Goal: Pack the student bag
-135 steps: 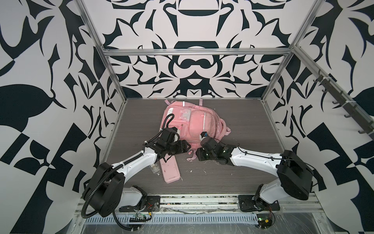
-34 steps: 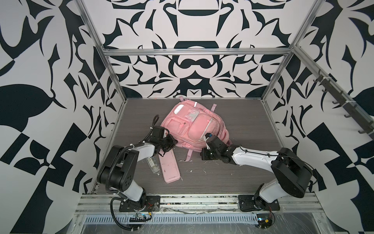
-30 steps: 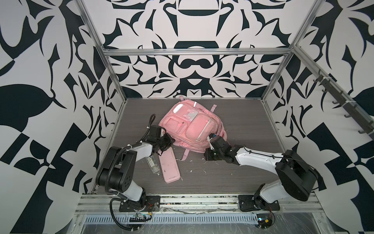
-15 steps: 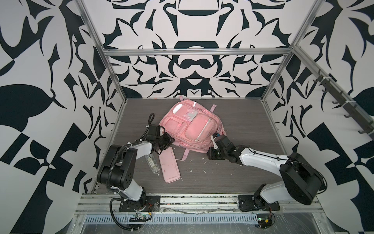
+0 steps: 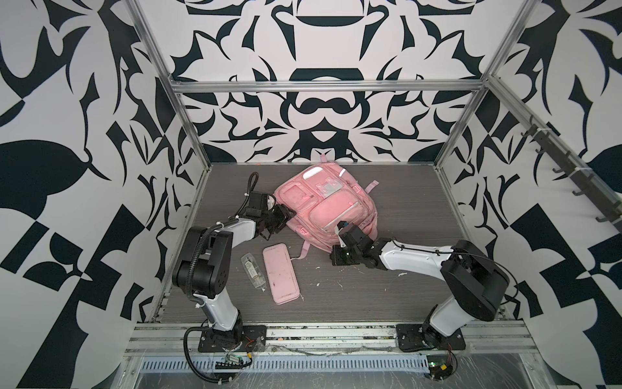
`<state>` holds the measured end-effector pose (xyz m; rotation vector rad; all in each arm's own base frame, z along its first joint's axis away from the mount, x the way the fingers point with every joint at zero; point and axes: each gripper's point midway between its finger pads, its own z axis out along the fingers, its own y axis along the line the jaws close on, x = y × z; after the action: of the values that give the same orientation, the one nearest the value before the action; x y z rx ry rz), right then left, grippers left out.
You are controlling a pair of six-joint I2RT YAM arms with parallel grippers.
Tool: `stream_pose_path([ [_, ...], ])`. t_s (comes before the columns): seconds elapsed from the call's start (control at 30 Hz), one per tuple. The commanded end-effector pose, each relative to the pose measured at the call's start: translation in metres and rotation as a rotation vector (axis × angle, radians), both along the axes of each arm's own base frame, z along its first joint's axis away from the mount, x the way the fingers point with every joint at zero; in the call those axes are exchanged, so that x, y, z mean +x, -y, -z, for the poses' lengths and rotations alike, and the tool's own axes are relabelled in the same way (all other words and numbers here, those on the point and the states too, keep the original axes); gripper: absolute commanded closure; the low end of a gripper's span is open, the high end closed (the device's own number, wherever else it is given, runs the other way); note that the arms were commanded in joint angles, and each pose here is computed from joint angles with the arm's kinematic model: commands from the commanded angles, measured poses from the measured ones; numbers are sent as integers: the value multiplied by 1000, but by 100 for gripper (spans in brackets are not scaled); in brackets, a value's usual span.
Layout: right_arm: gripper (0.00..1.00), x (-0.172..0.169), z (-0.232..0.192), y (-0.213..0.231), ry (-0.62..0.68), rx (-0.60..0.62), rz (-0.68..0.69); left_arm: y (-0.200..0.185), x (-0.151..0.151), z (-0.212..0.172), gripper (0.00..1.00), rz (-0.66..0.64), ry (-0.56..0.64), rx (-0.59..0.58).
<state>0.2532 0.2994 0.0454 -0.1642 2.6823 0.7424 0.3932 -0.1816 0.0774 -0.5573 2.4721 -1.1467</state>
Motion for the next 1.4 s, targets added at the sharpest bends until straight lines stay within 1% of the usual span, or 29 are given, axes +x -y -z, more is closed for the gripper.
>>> stream_pose_path([
  [0.0, 100, 6, -19, -22, 32, 68, -24, 5, -25, -7, 35, 92, 5, -16],
  [0.2, 100, 4, -17, -32, 19, 86, -42, 6, -69, -2, 32, 131, -26, -18],
  [0.33, 100, 3, -17, -41, 17, 92, -57, 20, -93, -1, 32, 163, -38, -2],
  [0.5, 100, 1, -22, -51, 20, 105, -77, 44, -108, 4, 34, 202, -47, 8],
  [0.63, 100, -1, -28, -59, 29, 118, -90, 55, -115, 15, 42, 224, -71, 8],
  [0.7, 100, -1, -31, -63, 33, 124, -94, 57, -117, 20, 45, 225, -80, 7],
  [0.8, 100, -5, -34, -71, 33, 133, -111, 58, -115, 23, 49, 217, -80, 7],
  [0.97, 100, -9, -37, -74, 37, 128, -128, 61, -108, 23, 61, 217, -74, 4],
  [1.03, 100, -10, -38, -72, 43, 120, -129, 62, -107, 24, 66, 221, -74, 7],
  [1.17, 100, -11, -39, -63, 54, 80, -131, 65, -102, 22, 81, 224, -71, 7],
  [1.23, 100, -14, -40, -59, 56, 69, -133, 65, -100, 19, 86, 228, -63, 11],
  [1.37, 100, -16, -40, -42, 70, 21, -130, 63, -93, 13, 94, 229, -45, 26],
])
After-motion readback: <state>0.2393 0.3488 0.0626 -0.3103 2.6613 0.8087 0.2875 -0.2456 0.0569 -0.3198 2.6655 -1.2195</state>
